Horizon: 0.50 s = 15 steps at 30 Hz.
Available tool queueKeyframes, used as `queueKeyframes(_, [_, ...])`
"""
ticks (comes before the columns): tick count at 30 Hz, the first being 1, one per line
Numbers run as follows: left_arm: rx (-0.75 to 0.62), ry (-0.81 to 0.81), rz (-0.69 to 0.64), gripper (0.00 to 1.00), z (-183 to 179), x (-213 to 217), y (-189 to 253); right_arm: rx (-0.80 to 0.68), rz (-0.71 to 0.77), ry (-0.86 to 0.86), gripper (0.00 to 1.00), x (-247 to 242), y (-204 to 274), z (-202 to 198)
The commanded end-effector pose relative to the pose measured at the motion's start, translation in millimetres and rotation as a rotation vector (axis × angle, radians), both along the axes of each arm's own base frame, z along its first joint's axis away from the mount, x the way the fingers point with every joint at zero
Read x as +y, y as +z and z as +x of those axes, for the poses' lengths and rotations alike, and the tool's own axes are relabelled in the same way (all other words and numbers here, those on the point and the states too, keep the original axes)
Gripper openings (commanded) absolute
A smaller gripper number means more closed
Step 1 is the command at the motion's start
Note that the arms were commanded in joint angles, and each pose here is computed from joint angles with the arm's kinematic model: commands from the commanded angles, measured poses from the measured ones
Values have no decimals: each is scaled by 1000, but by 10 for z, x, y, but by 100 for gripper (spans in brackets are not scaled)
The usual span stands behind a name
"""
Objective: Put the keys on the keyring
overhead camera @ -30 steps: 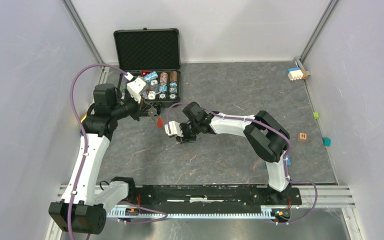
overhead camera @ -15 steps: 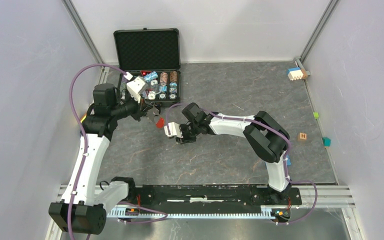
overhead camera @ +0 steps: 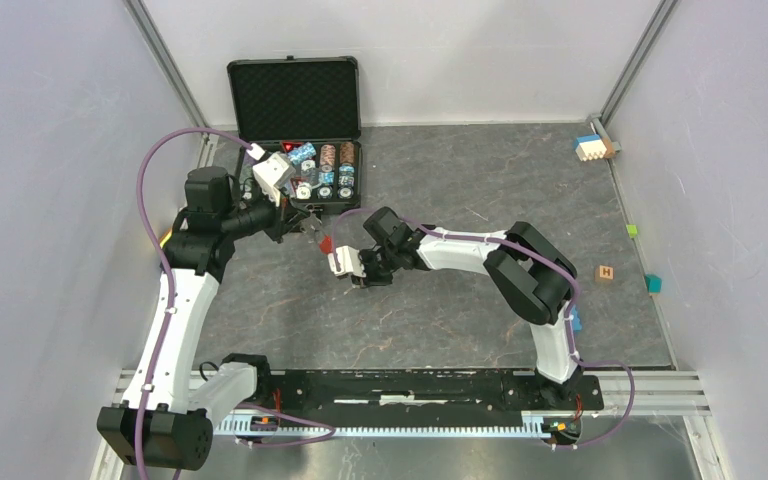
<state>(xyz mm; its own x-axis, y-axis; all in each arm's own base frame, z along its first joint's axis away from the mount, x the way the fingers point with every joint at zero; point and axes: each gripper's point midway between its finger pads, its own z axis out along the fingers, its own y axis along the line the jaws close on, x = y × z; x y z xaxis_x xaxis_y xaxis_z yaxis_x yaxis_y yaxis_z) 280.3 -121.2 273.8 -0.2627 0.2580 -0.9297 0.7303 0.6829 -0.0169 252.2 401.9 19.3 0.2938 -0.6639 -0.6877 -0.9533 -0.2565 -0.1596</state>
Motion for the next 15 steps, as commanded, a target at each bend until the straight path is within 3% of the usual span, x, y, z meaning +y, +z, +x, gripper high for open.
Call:
queueKeyframes(1, [-56,-27,-51,2,-30,-64,228,-28,16,10,25,87,51,60])
queueKeyframes(15, [-49,-28,-52,2,-36,-63,199,-45,33,28,27,55,236,27])
